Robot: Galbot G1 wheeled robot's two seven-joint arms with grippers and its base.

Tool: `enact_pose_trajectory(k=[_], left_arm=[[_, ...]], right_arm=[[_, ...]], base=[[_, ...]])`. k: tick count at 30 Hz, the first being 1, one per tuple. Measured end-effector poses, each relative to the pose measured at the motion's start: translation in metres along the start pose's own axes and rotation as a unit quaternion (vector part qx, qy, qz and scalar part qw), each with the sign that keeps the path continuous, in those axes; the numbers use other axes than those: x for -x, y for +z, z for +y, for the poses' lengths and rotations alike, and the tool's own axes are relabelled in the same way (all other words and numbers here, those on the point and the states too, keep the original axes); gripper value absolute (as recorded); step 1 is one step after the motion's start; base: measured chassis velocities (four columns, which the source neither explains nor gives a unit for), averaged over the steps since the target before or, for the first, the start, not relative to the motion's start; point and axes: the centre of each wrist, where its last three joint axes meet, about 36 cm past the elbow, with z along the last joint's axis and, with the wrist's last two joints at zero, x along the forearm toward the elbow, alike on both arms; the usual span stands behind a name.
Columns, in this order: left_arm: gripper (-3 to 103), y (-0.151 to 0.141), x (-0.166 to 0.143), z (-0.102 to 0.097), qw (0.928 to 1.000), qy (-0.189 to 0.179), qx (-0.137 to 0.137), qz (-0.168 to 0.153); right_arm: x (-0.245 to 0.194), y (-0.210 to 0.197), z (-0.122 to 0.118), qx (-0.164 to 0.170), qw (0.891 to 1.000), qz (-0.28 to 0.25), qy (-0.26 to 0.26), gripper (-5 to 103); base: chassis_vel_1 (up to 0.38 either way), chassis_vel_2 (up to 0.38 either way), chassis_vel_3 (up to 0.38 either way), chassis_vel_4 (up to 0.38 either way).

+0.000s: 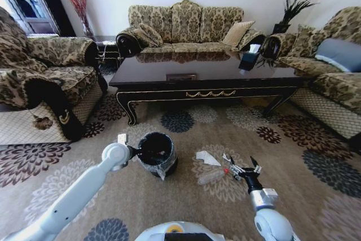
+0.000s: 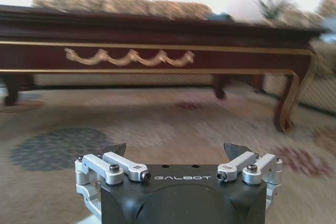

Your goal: Move to the front of the table and pick up the trash from the floor, then place it into the trash bin.

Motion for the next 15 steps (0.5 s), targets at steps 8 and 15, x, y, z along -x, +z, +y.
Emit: enact_pose_trajectory(k=[8, 15], left_arm=[[0, 0.012, -0.013, 0.002, 1.0, 0.001, 0.009, 0.001], [0, 0.018, -0.02, 0.007, 0.9999, -0.005, 0.013, 0.003]], right_arm=[[0.035, 0.021, 0.005, 0.038, 0.995, 0.06, 0.068, 100], [0.06, 0.047, 0.009, 0.057, 0.982, 0.123, 0.13, 100]], base=[[0.0, 0.0, 0.0, 0.0], [0.0, 0.0, 0.0, 0.0]])
